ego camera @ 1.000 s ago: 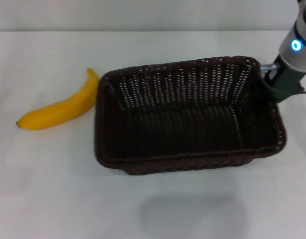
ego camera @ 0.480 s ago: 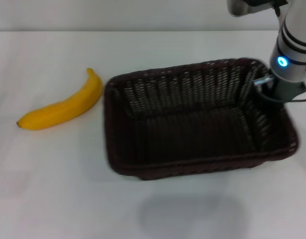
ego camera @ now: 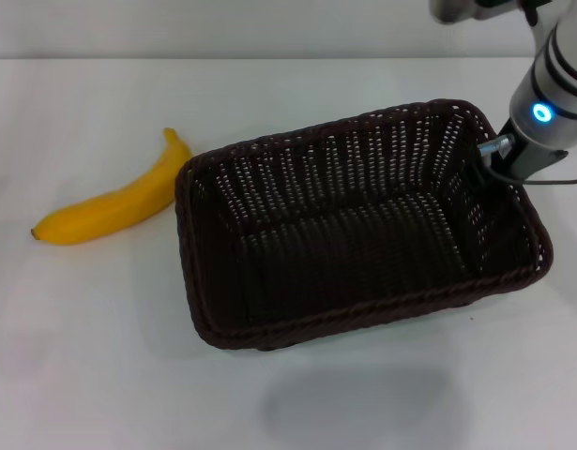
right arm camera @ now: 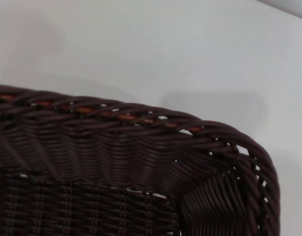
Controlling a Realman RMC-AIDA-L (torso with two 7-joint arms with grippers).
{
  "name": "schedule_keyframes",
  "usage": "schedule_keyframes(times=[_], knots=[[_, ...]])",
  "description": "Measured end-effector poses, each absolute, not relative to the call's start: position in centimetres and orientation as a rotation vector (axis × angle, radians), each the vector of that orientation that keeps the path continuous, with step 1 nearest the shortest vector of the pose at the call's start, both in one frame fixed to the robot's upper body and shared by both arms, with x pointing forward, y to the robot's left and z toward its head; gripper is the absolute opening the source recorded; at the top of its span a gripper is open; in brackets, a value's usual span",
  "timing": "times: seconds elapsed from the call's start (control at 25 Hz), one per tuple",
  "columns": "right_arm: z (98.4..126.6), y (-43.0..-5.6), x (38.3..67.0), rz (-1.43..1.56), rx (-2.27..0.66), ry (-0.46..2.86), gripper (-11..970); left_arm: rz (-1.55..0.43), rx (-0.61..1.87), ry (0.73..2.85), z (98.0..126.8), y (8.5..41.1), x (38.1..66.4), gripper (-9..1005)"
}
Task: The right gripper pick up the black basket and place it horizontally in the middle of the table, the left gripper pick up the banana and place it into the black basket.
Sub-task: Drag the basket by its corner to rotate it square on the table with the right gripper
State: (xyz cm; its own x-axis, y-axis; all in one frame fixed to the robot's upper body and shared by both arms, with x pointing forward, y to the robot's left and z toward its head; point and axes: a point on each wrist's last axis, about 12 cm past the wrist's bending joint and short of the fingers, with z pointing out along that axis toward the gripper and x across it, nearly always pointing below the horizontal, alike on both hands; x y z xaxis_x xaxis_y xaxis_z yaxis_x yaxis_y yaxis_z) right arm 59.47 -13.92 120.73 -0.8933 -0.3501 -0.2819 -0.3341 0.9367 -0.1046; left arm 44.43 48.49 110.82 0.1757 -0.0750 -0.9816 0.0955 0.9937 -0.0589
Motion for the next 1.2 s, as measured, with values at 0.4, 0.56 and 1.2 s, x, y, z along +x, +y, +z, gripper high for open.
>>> schedule_keyframes(times=[0.4,0.56,1.2], knots=[[121.0,-13.7,58.7,0.085,-0.325,2.948,186,-0.114,0.014,1.370,111.0,48.6,44.2,875],[121.7,-12.5,58.0,0.220,-0.296,2.973,304,-0.112,0.016,1.367,111.1,48.6,44.5,874],[123.2,-13.5,57.7,0.198,-0.282,2.954,381,-0.104,0.013,1.378,110.9,48.7,44.3,863]])
